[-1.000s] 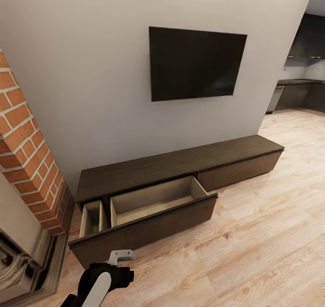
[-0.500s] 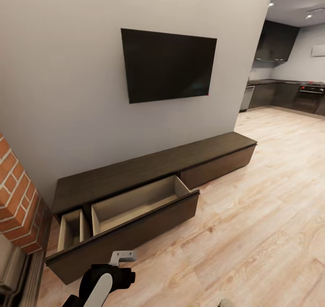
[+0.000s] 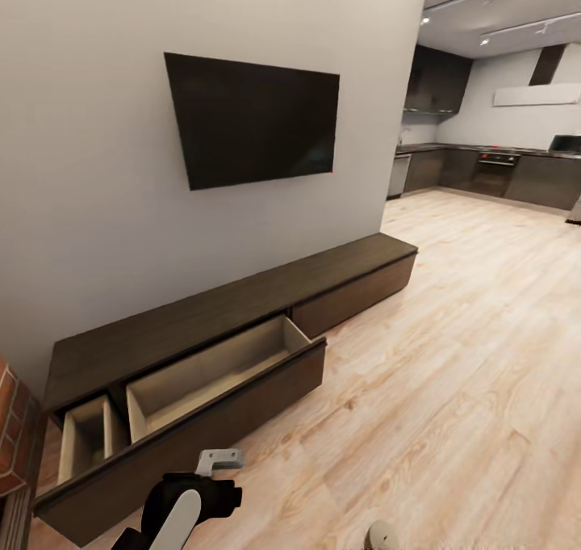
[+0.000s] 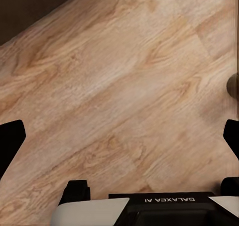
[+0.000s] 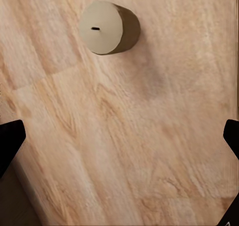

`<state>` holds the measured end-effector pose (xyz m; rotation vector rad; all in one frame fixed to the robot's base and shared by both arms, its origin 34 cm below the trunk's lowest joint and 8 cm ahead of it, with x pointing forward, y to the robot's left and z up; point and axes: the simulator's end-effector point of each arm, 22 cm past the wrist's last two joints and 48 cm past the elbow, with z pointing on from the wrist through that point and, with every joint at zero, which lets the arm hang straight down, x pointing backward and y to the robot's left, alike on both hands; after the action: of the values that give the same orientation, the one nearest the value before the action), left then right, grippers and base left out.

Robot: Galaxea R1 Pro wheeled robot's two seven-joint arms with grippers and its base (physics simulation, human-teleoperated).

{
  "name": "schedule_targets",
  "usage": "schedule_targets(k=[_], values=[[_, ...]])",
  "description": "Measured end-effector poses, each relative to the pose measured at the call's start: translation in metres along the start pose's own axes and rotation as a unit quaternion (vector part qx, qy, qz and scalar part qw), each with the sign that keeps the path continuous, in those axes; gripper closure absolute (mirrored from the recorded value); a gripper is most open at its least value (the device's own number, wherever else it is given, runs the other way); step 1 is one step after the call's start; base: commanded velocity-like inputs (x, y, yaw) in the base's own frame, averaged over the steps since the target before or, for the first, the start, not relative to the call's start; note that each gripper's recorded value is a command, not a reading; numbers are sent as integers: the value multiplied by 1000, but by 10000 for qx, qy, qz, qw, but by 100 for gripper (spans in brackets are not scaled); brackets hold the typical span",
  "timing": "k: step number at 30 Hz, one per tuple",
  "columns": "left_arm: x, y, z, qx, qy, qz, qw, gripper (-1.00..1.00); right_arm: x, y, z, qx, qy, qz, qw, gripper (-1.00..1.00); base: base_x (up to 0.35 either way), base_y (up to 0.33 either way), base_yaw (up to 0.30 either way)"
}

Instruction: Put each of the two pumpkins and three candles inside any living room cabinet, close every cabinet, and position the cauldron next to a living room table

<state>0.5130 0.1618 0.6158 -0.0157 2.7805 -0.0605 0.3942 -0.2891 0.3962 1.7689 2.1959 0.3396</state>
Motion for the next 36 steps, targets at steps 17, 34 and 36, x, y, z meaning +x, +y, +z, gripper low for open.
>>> schedule_targets(k=[17, 34, 36], values=[[-3, -1, -3, 4, -52, 8, 10000, -100, -1, 4, -1, -51, -14, -8, 10000, -100, 0, 0, -260], [-4, -5, -7, 26, -101, 66, 9999, -100, -2, 9, -2, -102, -26, -9, 9999, -100, 0, 0, -255], [-4, -5, -7, 26, -108, 66, 9999, -100, -2, 9, -2, -108, -27, -10, 9999, -100, 0, 0, -254]])
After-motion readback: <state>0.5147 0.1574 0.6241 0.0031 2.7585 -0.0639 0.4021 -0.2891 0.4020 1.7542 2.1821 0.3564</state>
